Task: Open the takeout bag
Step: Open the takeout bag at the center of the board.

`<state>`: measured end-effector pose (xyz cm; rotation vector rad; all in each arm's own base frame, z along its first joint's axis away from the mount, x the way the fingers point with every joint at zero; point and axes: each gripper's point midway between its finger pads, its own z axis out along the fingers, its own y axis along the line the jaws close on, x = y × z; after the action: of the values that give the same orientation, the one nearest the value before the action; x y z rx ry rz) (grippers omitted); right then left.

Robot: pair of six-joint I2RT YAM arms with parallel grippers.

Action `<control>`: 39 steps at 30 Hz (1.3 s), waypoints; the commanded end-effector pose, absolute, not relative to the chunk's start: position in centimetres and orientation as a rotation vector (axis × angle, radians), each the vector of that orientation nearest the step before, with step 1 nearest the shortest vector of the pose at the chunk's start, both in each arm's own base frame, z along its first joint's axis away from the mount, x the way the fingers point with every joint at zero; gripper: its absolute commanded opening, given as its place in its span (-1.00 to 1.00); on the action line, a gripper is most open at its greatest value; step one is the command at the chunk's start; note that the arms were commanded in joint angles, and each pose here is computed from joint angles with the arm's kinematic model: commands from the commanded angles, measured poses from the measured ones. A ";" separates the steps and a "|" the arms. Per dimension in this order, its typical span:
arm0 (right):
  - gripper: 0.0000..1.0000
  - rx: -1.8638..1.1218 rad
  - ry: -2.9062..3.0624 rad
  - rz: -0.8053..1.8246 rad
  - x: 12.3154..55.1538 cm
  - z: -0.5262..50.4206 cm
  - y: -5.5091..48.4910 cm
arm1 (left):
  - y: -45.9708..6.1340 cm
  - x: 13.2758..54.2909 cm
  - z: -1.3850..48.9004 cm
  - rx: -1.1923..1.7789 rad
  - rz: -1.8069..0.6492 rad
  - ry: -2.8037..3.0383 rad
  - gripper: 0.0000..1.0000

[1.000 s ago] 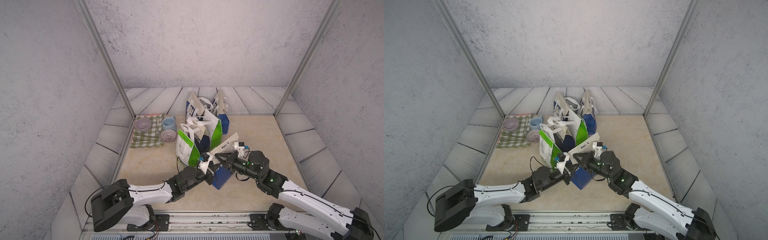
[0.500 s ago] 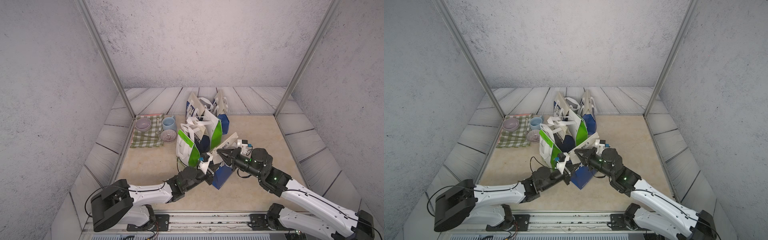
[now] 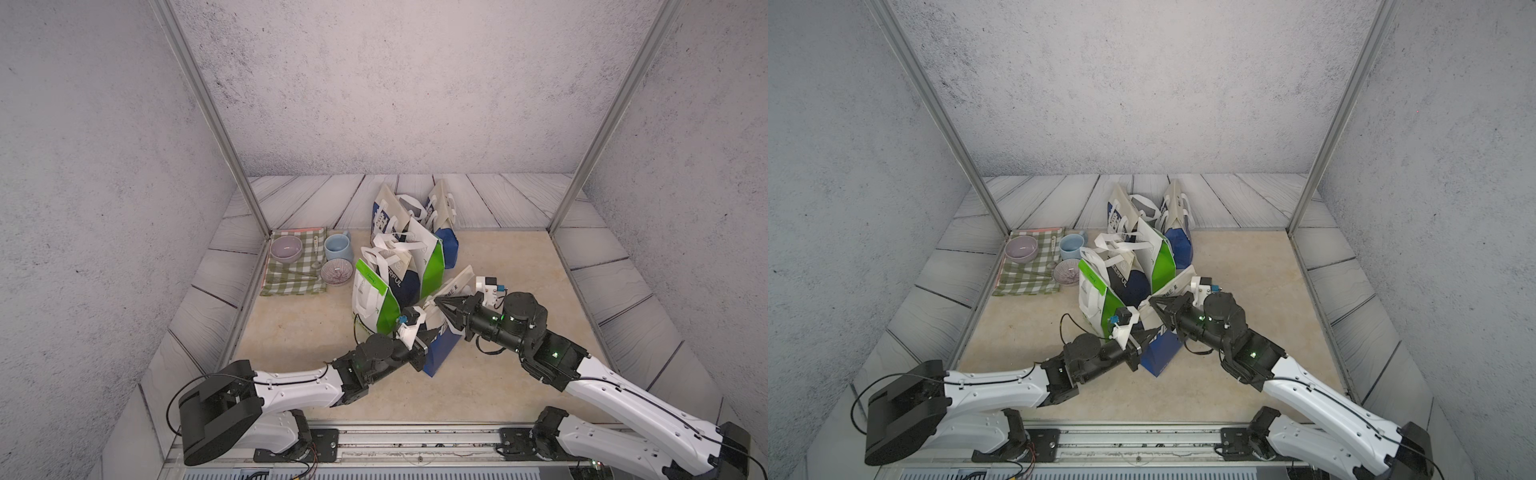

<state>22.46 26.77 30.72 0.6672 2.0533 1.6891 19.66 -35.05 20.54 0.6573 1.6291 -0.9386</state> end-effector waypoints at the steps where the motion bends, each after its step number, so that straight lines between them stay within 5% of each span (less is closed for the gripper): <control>1: -1.00 0.576 1.947 1.710 22.9 35.0 26.2 | -34.8 19.0 19.7 0.705 -0.923 1.643 -1.00; 21: -1.00 0.494 2.052 1.590 23.5 34.0 26.4 | -34.5 18.8 19.1 0.727 -0.897 1.665 -1.00; 29: -0.15 0.559 2.086 1.570 23.6 31.1 25.7 | -34.4 18.9 18.9 0.721 -0.893 1.671 -1.00; 39: 0.01 0.663 2.117 1.524 24.0 27.6 23.7 | -34.4 18.9 18.9 0.718 -0.895 1.671 -1.00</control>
<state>24.04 24.22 27.68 0.6441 2.1306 1.5121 19.36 -34.51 19.56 0.6928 1.6575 -0.9020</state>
